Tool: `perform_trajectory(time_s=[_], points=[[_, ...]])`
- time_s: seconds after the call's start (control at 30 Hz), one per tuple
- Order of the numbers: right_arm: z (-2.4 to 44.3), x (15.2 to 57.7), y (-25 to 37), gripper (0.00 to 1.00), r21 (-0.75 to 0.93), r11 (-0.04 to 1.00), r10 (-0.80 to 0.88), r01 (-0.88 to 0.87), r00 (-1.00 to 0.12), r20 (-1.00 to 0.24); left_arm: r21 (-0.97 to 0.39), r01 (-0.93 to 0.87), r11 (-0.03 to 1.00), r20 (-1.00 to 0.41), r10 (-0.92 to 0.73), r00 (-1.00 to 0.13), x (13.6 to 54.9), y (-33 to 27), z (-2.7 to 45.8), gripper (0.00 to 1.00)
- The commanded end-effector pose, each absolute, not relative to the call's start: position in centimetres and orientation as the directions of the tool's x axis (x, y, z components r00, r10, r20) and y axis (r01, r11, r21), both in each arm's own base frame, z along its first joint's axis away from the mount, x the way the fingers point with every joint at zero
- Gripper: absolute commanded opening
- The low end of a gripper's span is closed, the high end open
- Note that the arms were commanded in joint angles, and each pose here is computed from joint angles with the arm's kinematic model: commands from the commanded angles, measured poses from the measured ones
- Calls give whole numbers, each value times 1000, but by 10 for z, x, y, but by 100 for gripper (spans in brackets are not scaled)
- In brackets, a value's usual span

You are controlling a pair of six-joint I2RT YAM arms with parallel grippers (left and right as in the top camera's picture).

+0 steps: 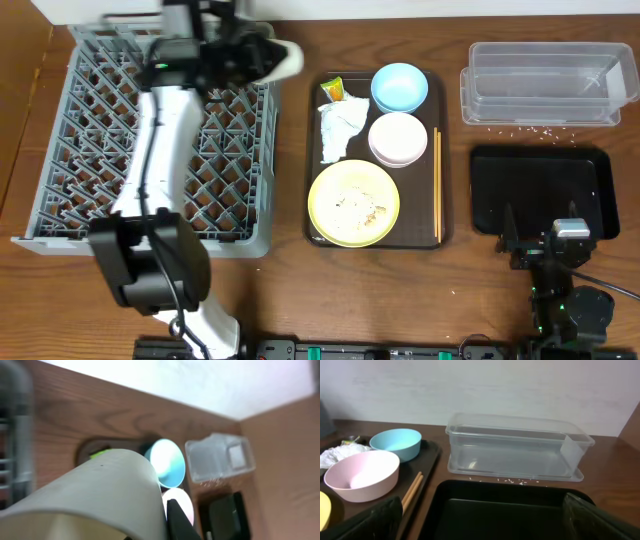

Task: Sort waste into correct bins and load items into the dishwasher
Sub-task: 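Carry the cream cup with the left gripper to the dish rack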

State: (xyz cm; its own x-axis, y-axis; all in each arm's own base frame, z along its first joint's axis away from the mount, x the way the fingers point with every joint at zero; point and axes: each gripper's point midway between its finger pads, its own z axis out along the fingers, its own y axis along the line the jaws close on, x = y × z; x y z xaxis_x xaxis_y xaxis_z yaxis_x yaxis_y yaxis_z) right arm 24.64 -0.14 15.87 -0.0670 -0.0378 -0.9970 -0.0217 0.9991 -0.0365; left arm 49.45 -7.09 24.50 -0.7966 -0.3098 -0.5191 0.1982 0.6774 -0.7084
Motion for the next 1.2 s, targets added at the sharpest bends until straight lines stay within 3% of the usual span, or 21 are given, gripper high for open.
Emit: perform_trajectory(time_s=[0.0, 0.3, 0.63, 1.17], points=[[158, 246, -3, 99, -51, 999, -53, -18, -67, -996, -803, 148, 577, -432, -393, -812, 491, -41, 248, 8], [158, 246, -3, 99, -51, 999, -53, -18, -67, -996, -862, 115, 494, -402, -527, -748, 499, 49, 243, 8], [158, 246, -3, 99, -51, 999, -53, -19, -67, -996, -954, -28, 299, -183, -653, -735, 525, 93, 192, 8], [158, 246, -3, 99, -51, 999, -53, -18, -67, -996, -951, -143, 274, -104, -719, -687, 529, 131, 133, 8]])
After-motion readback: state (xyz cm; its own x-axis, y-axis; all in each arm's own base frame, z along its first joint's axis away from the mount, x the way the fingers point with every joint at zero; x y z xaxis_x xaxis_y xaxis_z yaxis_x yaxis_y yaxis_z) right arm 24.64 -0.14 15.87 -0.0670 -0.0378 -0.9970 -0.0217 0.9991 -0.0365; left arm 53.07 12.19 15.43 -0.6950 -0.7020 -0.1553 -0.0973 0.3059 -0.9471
